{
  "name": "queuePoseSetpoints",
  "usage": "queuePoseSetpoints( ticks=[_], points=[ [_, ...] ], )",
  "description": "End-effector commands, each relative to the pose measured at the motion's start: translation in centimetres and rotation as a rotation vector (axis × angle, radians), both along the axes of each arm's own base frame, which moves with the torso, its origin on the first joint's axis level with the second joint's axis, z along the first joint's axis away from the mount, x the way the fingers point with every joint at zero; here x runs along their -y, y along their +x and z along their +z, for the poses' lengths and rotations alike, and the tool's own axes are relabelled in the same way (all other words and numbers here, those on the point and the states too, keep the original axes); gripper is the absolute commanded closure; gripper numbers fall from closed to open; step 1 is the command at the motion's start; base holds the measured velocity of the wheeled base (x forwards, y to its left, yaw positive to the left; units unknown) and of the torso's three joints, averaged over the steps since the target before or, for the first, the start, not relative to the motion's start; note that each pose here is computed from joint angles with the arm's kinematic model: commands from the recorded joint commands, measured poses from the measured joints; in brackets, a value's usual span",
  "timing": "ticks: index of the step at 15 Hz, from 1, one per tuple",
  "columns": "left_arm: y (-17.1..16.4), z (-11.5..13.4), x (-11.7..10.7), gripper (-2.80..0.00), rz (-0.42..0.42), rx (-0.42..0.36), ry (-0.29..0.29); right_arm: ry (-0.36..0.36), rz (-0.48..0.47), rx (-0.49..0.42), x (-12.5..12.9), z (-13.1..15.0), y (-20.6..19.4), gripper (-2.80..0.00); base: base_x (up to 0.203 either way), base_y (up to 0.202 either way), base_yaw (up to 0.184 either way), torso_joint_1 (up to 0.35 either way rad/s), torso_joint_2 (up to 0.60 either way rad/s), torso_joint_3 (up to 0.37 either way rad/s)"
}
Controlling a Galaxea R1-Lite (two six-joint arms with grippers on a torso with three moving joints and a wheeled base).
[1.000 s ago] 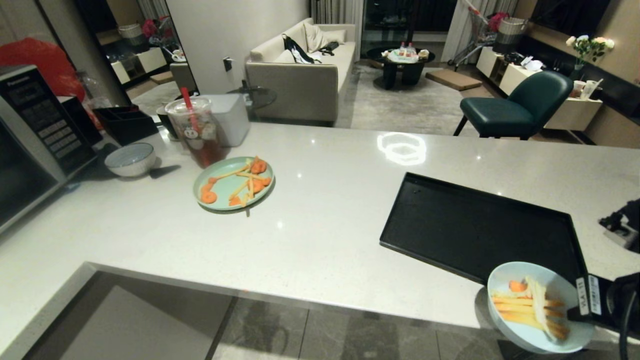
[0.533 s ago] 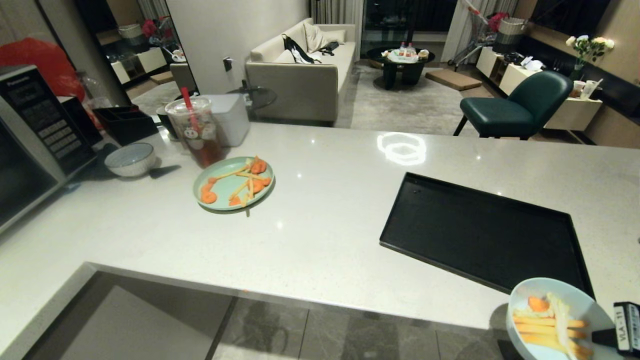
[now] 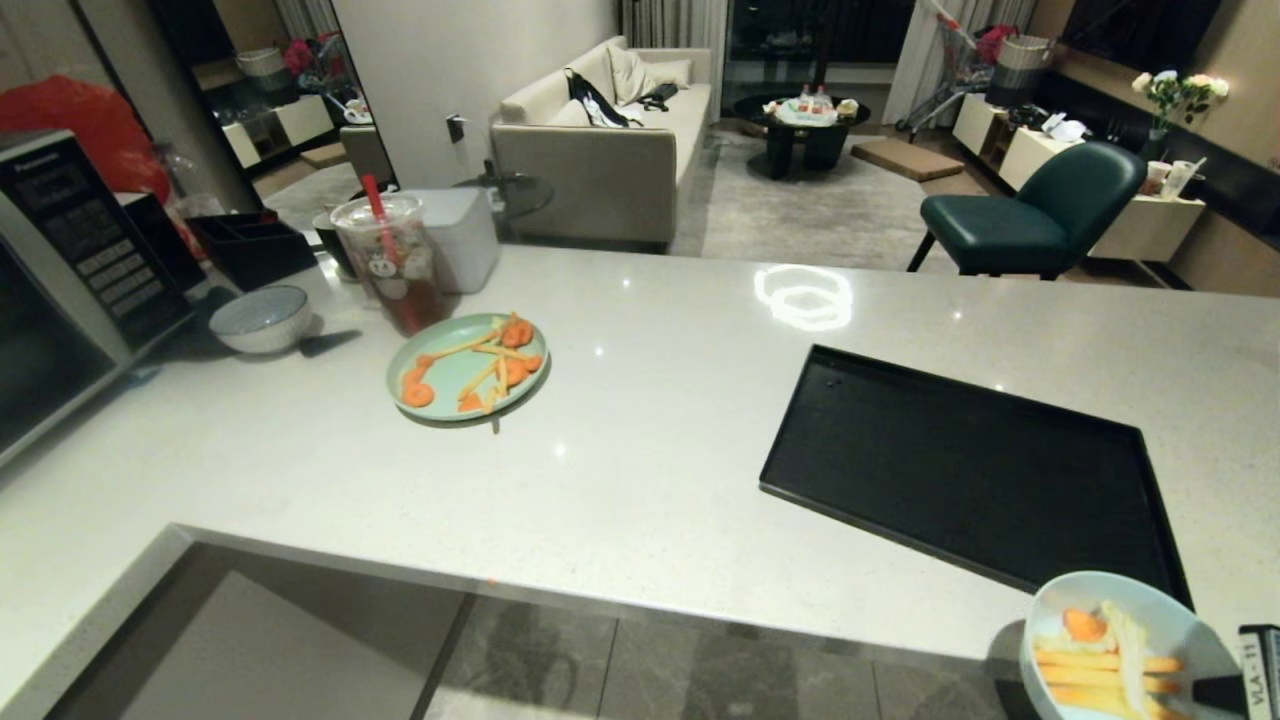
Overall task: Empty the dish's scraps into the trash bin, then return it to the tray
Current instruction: Move the bowl over the trash can
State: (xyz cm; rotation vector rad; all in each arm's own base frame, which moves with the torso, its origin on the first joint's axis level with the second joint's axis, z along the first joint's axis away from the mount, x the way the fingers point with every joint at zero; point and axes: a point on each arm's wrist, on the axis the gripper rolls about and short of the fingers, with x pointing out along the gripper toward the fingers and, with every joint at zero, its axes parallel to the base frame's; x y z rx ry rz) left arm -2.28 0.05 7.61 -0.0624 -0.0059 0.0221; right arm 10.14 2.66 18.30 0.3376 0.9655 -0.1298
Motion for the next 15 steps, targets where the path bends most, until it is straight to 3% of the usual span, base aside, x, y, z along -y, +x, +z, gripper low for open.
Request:
queuePoseSetpoints(
  ticks=[1,13,15],
  points=[
    [0.0,0.0,0.0,0.0,0.0,-0.001,-0.001,-0.005,0.002,-0.014,0.1,-0.3,-0.2,0.0,0.0,0.0,0.0,0.0,0.0,0.0],
    [0.0,0.0,0.0,0.0,0.0,-0.001,-0.002,-0.02,-0.001,-0.066,-0.2,-0.9,0.8,0.0,0.0,0.0,0.0,0.0,0.0,0.0],
    [0.0,0.0,0.0,0.0,-0.001,-0.001,-0.002,-0.023,-0.001,-0.077,-0.3,-1.0,1.0,0.0,-0.115,0.0,0.001,0.012,0.0,0.004]
  ],
)
